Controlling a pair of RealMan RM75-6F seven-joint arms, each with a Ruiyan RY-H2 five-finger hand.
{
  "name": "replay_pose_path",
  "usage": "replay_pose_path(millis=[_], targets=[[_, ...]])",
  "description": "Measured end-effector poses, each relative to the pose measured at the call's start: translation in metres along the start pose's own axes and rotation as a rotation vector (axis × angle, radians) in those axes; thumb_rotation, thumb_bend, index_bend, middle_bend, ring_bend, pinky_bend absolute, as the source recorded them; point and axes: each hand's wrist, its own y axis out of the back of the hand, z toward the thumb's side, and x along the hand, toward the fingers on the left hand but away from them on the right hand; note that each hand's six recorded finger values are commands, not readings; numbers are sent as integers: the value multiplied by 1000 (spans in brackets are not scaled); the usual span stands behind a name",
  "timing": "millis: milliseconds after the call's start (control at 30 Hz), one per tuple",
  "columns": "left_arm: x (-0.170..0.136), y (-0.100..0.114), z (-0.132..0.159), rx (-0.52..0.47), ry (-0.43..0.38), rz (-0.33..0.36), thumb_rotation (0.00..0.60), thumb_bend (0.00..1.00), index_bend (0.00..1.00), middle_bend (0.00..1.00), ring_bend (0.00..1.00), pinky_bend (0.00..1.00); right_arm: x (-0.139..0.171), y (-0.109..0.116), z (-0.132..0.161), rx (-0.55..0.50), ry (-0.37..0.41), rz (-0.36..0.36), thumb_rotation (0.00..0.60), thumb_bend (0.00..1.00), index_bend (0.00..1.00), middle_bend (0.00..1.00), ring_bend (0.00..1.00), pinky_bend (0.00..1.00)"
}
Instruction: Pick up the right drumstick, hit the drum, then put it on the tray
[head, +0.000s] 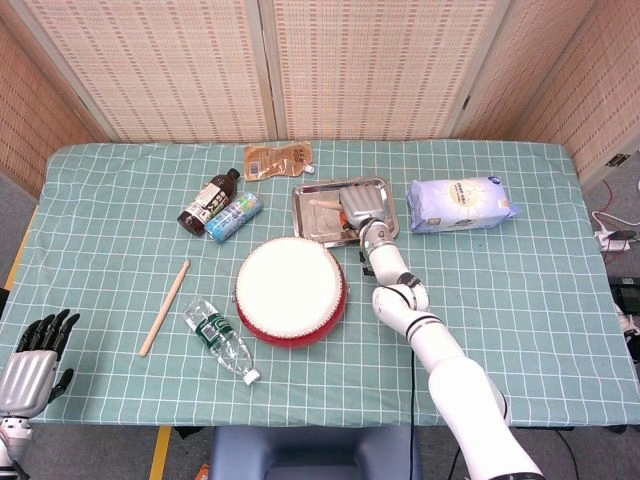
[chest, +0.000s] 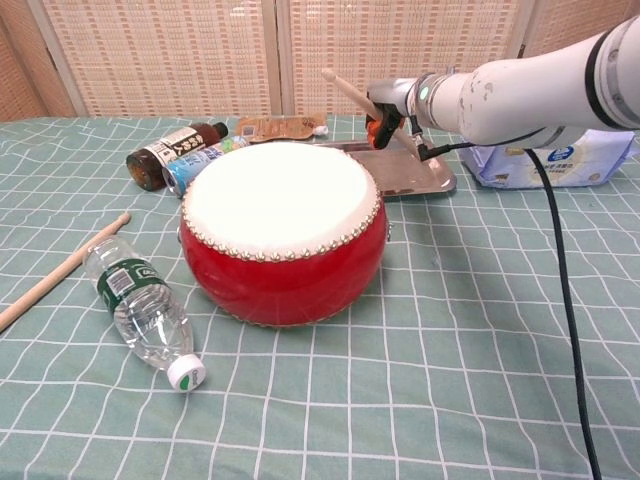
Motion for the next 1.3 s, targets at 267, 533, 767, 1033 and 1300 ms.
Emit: replay_pose_path(millis=[267, 533, 767, 1033, 1300], targets=[[-1, -2, 0, -12, -1, -11, 600, 307, 52, 0, 0, 72, -2, -6, -6, 61, -40, 34, 600, 279, 69, 189, 50, 113], [-2, -2, -1, -15, 1, -12, 600, 308, 52, 0, 0, 72, -3, -2, -2, 46, -49, 29, 600, 140, 38, 169, 38, 105], [-2, 1, -3, -12, 3, -3, 600, 307, 52, 0, 0, 72, -3, 6, -2, 8, -43, 3, 600, 139, 40, 170, 38, 108], [4, 6, 0, -13, -13, 20, 600, 308, 52, 0, 0, 72, 4, 29, -9, -53, 13, -89, 600, 172, 140, 170, 78, 135], [13, 13, 7, -15, -37, 46, 600, 306, 52, 0, 0, 72, 55, 41, -25, -59, 141, -182, 600, 227, 192, 174, 107, 169]])
